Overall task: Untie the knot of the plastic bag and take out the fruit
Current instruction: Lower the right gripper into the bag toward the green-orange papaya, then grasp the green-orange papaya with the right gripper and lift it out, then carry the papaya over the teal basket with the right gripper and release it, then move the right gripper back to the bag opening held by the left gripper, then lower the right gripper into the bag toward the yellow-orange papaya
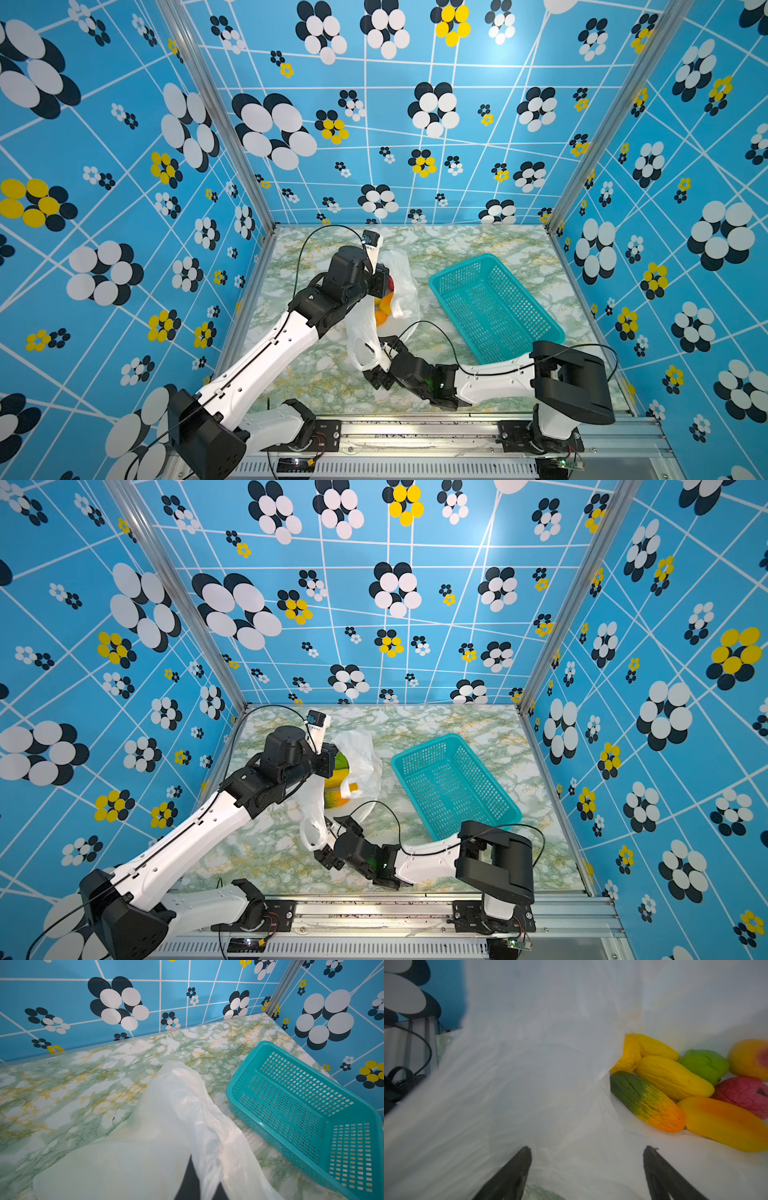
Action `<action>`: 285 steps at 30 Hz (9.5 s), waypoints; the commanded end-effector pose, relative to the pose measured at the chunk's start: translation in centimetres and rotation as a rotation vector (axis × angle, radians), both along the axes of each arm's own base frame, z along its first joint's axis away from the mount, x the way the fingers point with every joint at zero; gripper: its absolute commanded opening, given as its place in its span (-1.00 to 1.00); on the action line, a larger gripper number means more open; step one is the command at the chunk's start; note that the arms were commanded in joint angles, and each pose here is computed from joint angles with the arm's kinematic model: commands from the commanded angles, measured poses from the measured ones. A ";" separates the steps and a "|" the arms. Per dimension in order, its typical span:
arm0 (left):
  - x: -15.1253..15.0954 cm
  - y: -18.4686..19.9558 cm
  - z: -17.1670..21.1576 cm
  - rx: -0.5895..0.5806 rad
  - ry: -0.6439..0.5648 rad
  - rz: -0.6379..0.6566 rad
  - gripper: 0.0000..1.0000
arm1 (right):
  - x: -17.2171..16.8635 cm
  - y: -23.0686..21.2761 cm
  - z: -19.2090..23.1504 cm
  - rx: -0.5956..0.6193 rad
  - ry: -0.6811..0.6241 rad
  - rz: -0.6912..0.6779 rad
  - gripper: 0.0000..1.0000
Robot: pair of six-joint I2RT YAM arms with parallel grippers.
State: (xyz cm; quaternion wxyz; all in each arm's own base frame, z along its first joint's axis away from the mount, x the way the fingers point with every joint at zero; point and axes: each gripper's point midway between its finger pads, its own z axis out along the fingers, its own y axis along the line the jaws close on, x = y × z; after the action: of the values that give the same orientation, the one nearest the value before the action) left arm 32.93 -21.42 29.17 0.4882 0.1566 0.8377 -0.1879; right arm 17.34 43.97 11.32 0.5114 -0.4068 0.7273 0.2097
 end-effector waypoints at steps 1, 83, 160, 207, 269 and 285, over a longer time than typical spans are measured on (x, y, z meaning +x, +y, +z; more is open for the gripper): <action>-0.3 -1.0 1.3 -0.033 -0.024 -0.032 -1.00 | 1.7 0.8 1.8 0.054 -0.065 -0.062 0.89; -0.6 2.5 0.5 0.010 -0.103 0.114 -1.00 | 6.8 -2.5 2.7 -0.003 0.083 -0.166 -0.94; -1.3 5.3 3.5 0.056 -0.191 0.120 -1.00 | 23.1 -32.1 -6.3 0.122 0.751 -1.139 -0.49; -0.8 6.1 3.3 0.049 -0.165 0.167 -1.00 | -2.0 -11.5 15.6 0.052 -0.128 0.105 -0.36; -1.9 4.3 4.4 -0.056 -0.170 0.040 -1.00 | 4.6 -3.0 4.7 0.499 0.272 -0.121 0.93; -1.7 4.4 4.4 -0.054 -0.169 0.051 -1.00 | 8.6 -12.1 9.2 0.387 0.014 -0.538 0.99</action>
State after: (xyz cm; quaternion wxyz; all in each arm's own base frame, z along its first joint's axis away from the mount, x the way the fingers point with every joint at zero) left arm 30.64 -17.28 32.71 0.5539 0.1464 0.7977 -0.1883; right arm 24.88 34.38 21.36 0.5948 -0.1061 0.7427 0.2885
